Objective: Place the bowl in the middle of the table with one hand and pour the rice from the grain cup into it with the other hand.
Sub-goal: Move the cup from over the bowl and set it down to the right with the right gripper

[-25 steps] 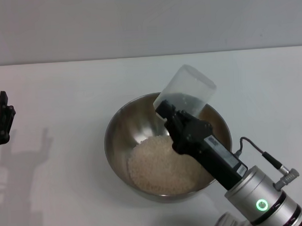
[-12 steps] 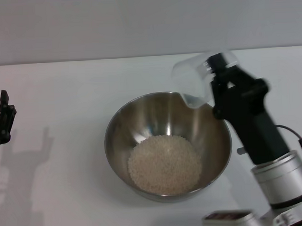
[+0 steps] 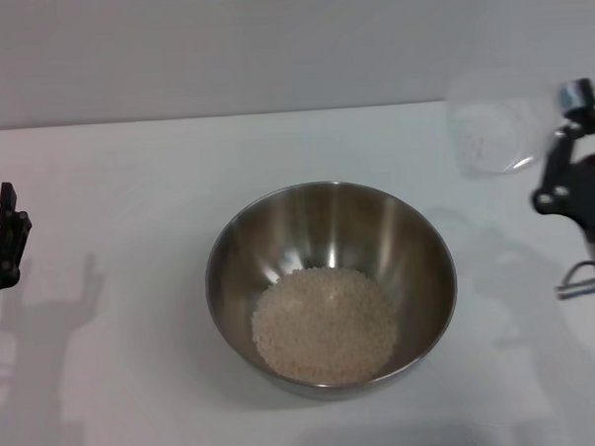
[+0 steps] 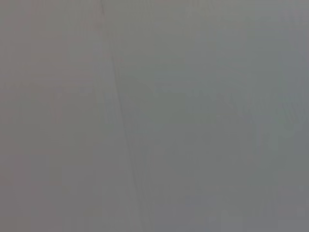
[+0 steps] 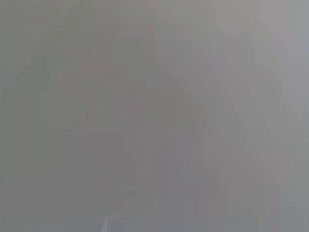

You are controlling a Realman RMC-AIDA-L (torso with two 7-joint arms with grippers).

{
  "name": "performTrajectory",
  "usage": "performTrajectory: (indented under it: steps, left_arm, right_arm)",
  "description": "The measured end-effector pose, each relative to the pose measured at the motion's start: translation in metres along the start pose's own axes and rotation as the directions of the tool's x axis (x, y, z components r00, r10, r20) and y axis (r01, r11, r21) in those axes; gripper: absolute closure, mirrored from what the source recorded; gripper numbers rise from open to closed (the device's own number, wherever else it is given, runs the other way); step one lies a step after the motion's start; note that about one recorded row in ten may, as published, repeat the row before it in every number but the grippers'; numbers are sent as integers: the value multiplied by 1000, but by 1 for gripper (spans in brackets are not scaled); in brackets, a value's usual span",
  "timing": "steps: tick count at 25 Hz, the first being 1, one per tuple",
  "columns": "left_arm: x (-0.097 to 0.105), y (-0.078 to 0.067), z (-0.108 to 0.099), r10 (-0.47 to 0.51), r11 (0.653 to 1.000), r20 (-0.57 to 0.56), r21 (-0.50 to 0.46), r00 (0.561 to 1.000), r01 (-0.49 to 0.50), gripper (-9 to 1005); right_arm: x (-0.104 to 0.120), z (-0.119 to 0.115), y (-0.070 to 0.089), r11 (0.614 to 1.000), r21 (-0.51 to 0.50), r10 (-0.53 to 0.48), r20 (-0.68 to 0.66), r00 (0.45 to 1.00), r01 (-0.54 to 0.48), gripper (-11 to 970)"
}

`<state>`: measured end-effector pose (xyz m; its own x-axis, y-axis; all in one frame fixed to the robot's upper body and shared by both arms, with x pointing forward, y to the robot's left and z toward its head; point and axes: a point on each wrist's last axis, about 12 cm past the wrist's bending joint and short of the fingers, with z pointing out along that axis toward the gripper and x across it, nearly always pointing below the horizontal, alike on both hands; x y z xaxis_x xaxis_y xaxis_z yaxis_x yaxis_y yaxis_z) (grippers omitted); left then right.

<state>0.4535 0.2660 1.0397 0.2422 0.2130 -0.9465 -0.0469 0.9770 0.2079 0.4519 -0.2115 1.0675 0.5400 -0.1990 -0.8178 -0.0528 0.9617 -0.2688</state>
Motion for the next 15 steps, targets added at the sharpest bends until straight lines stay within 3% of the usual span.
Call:
performTrajectory:
  steps: [3, 5, 15]
  left_arm:
    - [0, 0, 0, -1, 1000, 0, 1, 1000, 1, 184]
    - [0, -1, 0, -1, 1000, 1, 3, 1000, 1, 184]
    - [0, -1, 1, 1, 1000, 0, 8, 1000, -1, 183]
  right_arm:
    - [11, -7, -17, 986, -4, 165, -8, 986, -165, 947]
    - [16, -10, -24, 975, -5, 221, -19, 975, -221, 944]
    - [37, -21, -51, 985, 39, 174, -134, 976, -170, 927]
